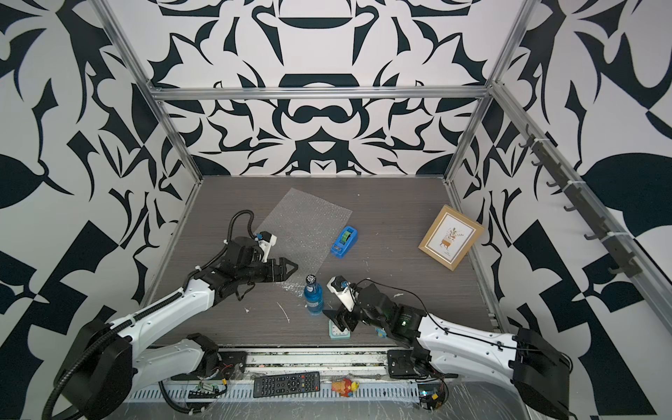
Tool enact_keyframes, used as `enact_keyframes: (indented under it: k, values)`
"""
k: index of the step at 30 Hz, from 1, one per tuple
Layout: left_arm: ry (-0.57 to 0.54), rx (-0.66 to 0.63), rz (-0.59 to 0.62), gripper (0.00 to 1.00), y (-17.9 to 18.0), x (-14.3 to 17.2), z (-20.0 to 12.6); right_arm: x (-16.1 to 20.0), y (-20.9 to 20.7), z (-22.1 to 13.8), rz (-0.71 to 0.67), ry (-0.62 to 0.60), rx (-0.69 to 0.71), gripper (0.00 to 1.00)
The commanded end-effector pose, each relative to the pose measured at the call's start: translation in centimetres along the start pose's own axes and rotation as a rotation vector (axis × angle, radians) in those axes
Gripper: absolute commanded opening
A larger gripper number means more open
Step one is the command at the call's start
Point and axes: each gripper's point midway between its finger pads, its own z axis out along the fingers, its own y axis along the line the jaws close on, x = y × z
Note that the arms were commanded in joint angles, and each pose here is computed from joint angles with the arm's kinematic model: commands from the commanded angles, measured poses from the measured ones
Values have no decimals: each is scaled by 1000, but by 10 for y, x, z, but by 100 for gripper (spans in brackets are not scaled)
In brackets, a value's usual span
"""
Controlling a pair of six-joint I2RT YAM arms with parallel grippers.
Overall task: Wrap wine bottles in bubble wrap
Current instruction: Pick up the wine bottle from the center of the board.
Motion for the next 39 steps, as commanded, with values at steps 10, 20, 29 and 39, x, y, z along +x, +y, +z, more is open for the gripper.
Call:
enact_keyframes:
  k: [10,20,29,39]
  values:
    - [57,75,-61,86,-7,11,33,-48,9,38,-53,-242,-8,85]
    - [72,103,-91,82,-13,13,44,-55,3,58,-80,-381,50,85]
    - [60,99,-89,81,-17,12,39,-55,-1,62,-70,-424,77,42]
    - [-41,-76,-120,84,17,-33,-8,-111,-20,46,-63,-205,208,24]
